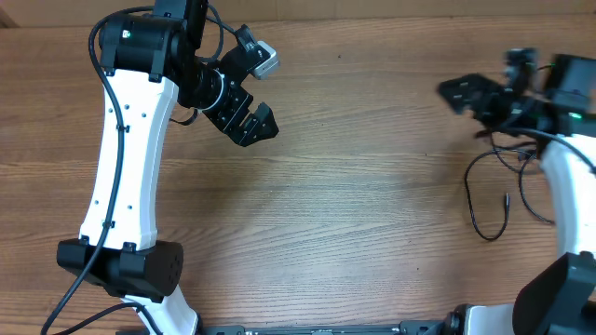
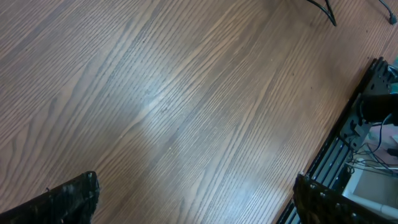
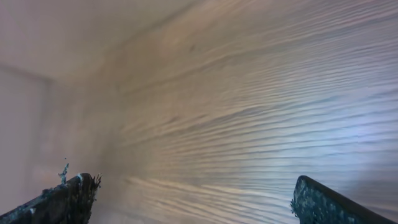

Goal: Untangle cables

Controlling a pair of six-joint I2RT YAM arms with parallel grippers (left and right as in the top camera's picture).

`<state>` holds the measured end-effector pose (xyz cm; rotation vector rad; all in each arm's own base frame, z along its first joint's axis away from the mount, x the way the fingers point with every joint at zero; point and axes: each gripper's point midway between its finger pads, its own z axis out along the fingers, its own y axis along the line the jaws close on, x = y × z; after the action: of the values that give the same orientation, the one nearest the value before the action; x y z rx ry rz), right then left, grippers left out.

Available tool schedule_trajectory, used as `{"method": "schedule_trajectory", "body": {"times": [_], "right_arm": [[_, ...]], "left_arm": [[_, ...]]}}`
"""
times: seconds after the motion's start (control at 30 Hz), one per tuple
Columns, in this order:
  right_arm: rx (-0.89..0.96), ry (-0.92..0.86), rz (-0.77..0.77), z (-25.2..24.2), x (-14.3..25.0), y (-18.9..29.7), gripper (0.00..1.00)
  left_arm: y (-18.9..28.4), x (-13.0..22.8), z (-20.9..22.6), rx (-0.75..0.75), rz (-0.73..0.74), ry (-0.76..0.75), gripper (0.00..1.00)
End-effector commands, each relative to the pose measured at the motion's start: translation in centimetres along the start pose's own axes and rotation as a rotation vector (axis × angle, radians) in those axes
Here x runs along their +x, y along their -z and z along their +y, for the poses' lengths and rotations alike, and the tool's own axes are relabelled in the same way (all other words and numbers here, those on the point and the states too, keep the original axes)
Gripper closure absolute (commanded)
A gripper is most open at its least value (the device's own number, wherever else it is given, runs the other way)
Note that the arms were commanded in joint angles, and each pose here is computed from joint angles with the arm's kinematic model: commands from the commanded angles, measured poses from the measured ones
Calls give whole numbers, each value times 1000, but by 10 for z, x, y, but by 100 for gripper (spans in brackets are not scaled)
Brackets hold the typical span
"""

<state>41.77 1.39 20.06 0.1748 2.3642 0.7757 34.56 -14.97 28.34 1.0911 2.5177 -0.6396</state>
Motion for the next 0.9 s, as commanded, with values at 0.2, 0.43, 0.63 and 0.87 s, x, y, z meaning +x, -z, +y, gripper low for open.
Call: {"method": "schedule_trajectory", "body": {"times": [0.2, 0.43, 0.63, 0.87], "right_arm": [[36, 118, 73, 36, 22, -28, 0], [21, 137, 87, 46, 27, -33, 0], [21, 137, 87, 46, 27, -33, 0], [21, 137, 87, 46, 27, -33, 0]], "left_arm": [[6, -4, -5, -9, -20, -9, 1], [6, -4, -5, -9, -20, -9, 0], [6, -4, -5, -9, -20, -9, 0], [6, -4, -5, -9, -20, -9, 0]]}}
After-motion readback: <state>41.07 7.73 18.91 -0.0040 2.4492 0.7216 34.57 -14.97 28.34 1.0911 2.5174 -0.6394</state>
